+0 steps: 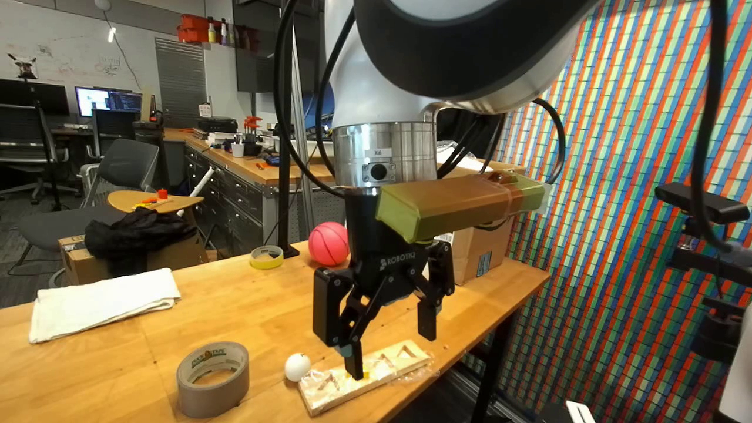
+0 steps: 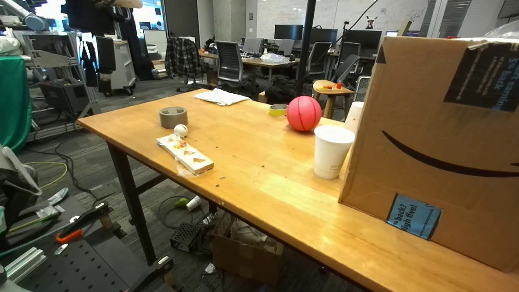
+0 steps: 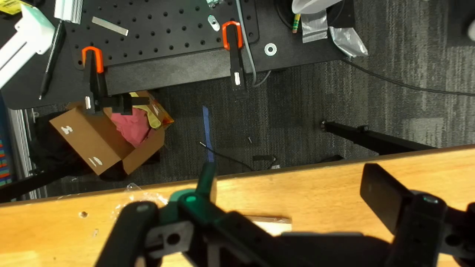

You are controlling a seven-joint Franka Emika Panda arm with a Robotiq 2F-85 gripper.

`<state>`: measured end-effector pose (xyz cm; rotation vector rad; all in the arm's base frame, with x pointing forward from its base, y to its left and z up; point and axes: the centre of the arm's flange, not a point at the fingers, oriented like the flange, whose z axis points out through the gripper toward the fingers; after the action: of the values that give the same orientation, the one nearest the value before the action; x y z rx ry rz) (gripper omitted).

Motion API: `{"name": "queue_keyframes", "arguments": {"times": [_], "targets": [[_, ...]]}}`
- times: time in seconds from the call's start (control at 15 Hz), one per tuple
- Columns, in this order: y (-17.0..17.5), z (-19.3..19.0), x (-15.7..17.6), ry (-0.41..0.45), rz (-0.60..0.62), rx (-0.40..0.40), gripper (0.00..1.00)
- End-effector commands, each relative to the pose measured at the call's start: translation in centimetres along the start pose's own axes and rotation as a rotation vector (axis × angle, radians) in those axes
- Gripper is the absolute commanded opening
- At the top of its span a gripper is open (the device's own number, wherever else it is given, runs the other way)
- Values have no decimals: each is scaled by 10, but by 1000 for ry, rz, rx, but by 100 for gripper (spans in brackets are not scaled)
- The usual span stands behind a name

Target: Put the white ball in the cup, then put the red ball on the tape

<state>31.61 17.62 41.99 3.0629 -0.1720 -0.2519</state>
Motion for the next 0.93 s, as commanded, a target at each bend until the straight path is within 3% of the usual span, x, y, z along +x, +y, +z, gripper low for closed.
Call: {"name": "queue_keyframes", "arguments": {"times": [0.0, 0.4, 0.87], "targets": [[0, 0, 0, 0, 0, 0, 100], [-9, -4, 9, -4, -21, 4, 100], [-46, -16, 59, -28, -65, 32, 100]]}}
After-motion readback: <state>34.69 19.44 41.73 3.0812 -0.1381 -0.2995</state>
